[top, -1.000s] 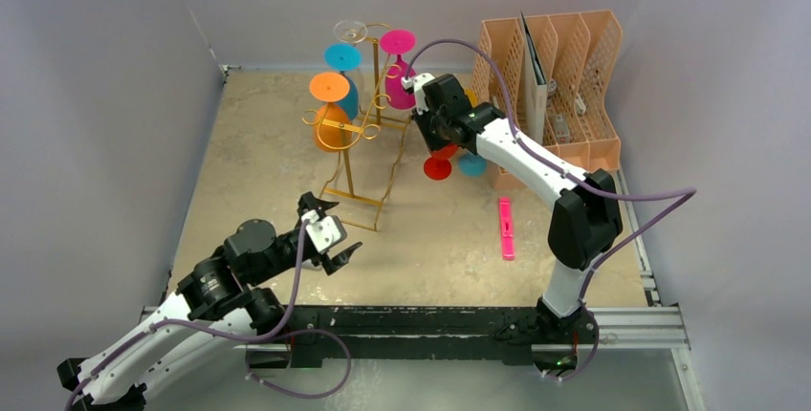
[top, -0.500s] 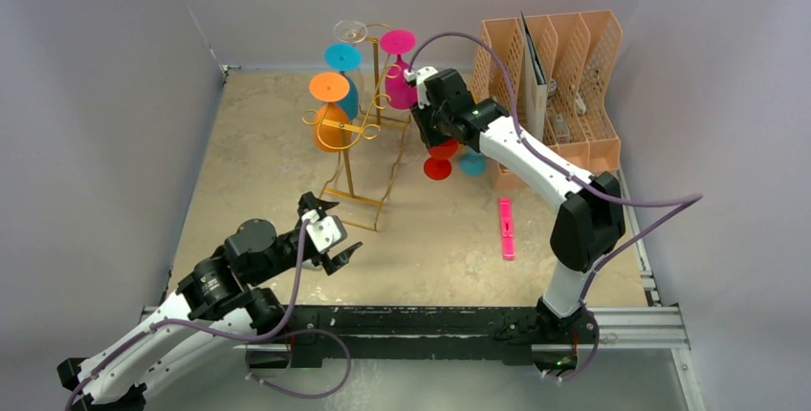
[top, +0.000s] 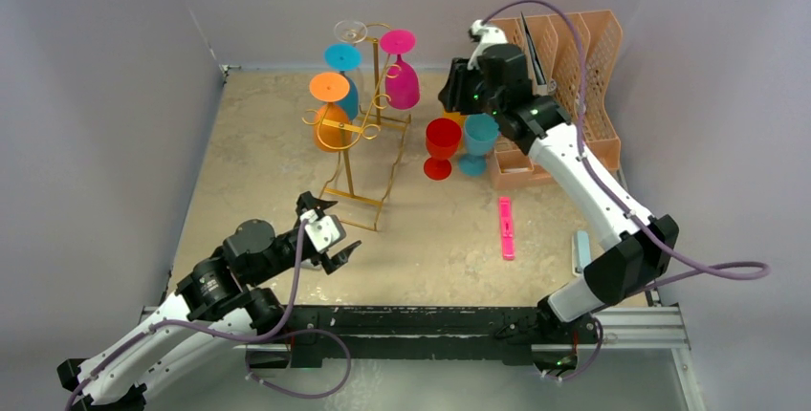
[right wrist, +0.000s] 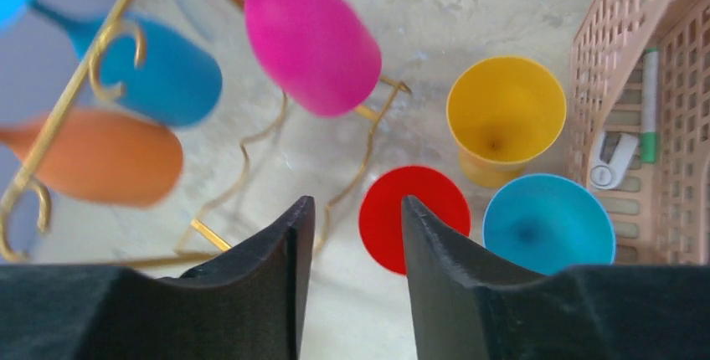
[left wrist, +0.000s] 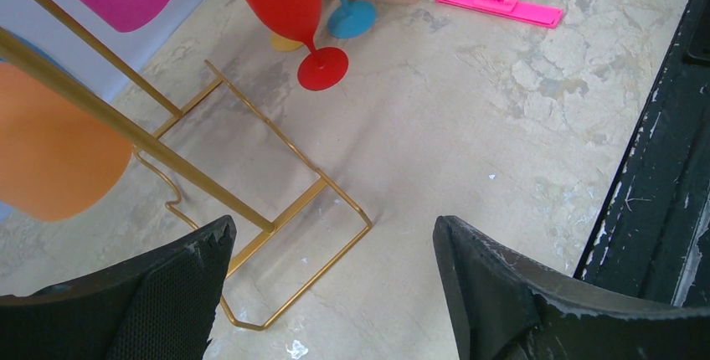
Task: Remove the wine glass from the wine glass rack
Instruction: Place the wine glass at the center of the board, then pick up the wine glass from the wine rack.
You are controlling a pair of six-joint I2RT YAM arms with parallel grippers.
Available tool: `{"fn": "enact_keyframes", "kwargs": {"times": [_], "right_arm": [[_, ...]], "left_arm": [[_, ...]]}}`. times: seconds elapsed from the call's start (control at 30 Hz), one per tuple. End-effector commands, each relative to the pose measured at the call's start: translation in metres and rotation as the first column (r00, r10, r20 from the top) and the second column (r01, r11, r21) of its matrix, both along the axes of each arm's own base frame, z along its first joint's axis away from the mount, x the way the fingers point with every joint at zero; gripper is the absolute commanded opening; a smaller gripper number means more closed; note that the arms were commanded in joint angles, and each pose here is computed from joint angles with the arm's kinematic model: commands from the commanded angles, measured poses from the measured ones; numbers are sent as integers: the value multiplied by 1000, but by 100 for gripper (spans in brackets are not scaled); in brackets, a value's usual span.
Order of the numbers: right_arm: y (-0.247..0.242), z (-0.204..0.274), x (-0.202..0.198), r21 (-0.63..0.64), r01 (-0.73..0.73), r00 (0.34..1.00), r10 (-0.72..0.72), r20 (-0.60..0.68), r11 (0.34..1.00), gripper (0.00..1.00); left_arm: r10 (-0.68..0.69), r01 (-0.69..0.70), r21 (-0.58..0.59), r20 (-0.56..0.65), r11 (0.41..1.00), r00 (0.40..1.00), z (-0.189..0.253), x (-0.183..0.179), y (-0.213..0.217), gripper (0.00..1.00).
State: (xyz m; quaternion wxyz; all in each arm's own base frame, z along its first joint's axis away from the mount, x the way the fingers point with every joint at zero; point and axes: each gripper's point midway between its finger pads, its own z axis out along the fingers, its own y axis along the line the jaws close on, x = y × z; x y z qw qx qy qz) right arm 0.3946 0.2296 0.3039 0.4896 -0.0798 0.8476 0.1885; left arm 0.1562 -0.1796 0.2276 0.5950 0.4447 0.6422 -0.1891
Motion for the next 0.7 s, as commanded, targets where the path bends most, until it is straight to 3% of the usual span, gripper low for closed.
{"fn": "enact_keyframes", "kwargs": {"times": [0.0, 0.2, 0.33, 0.67], "right_arm": [[8, 32, 18, 302, 22, 999, -9, -44, 953, 49], [36, 67, 39, 459, -8, 997, 39, -60, 888, 58], [40, 77, 60, 487, 27, 999, -3, -49, 873, 63], [59, 99, 92, 561, 27, 999, 1, -48, 827, 64]], "left_arm": [[4, -4, -3, 28, 1000, 1000, 5, 3, 0, 87], [7, -7, 24, 13, 1000, 1000, 1, 4, 0, 87], [-2, 2, 56, -11, 998, 1000, -8, 5, -3, 88], [-50, 55, 96, -56, 994, 997, -16, 2, -13, 92]]}}
